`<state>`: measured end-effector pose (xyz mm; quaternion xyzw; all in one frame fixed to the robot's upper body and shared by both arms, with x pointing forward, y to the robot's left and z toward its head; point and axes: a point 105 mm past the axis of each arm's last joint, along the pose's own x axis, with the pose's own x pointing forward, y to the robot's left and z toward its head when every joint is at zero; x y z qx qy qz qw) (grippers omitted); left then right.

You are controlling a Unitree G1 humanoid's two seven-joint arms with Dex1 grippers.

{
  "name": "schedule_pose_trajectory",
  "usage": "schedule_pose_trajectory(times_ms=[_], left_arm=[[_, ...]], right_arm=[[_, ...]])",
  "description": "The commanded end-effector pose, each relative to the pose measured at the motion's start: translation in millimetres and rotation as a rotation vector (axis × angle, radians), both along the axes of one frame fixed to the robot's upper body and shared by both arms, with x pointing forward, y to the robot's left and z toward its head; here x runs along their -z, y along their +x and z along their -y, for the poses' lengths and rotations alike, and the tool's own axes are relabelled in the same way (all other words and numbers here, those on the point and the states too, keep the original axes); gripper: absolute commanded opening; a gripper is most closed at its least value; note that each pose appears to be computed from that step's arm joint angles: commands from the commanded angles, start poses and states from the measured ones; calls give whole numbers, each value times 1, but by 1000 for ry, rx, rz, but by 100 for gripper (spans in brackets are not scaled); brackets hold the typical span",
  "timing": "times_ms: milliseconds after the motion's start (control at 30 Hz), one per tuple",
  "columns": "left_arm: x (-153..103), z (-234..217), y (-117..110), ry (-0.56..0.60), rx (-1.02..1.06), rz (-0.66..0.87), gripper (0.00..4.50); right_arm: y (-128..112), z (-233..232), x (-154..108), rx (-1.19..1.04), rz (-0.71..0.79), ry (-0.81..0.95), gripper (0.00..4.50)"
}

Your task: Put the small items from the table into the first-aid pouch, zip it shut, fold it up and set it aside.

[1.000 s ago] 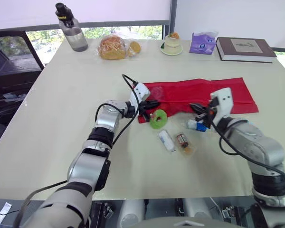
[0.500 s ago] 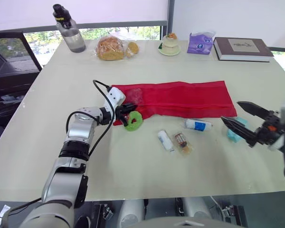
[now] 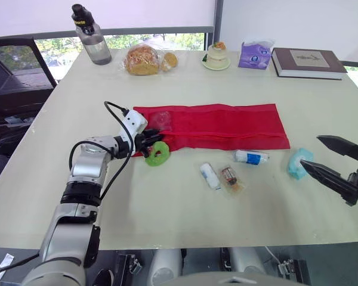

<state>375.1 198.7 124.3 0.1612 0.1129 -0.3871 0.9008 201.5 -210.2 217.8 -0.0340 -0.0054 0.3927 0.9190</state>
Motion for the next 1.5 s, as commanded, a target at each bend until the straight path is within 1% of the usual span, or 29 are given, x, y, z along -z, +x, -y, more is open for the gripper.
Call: schedule_pose_trajectory(times_ms=[33, 67, 100, 133, 233, 333, 400, 533, 600, 733, 933, 1033, 1133, 1200, 1233, 1267, 1300, 1333, 1500], left_arm=[[-38, -8, 6, 48, 31, 100, 364], [-43, -9, 6, 62, 44, 100, 415], [-47, -9, 6, 73, 61, 102, 442], [-52, -6, 5, 81, 88, 105, 447], [-63, 17, 1, 91, 203, 113, 447], [-51, 61, -5, 124, 361, 65, 447], [-43, 79, -3, 159, 411, 53, 447], [-35, 108, 14, 231, 432, 88, 447], [-27, 121, 20, 295, 444, 126, 447], [-18, 134, 35, 297, 389, 153, 447], [-12, 131, 45, 343, 363, 175, 447], [-24, 135, 50, 290, 336, 212, 369], [-23, 138, 49, 284, 358, 211, 228], [-23, 139, 48, 269, 363, 205, 145], [-23, 140, 48, 257, 361, 200, 93], [-23, 140, 48, 247, 356, 196, 72], [-24, 140, 48, 236, 350, 191, 27], [-24, 139, 49, 231, 344, 189, 8], [-25, 137, 50, 206, 324, 173, 8]], right_arm=[[-3, -6, -5, -23, 46, -44, 450], [-2, -6, -5, -20, 52, -48, 450], [-2, -6, -5, -17, 58, -52, 450], [-1, -6, -6, -15, 65, -54, 450], [1, -11, -5, -25, 70, -54, 450], [4, -21, -3, -50, 70, -59, 450], [8, -27, -4, -58, 77, -62, 450], [11, -34, -8, -68, 90, -52, 450], [11, -37, -10, -61, 101, -36, 450], [8, -39, -11, -29, 119, -34, 450], [3, -37, -10, 14, 125, -32, 450], [0, -35, -8, 34, 125, -35, 450], [0, -33, -7, 38, 125, -34, 450], [-1, -32, -6, 40, 125, -33, 450], [-1, -31, -6, 40, 124, -33, 450], [-2, -31, -5, 41, 123, -34, 450], [-2, -30, -4, 41, 122, -35, 450], [-2, -29, -4, 40, 121, -36, 450], [-3, -28, -2, 31, 118, -43, 450]])
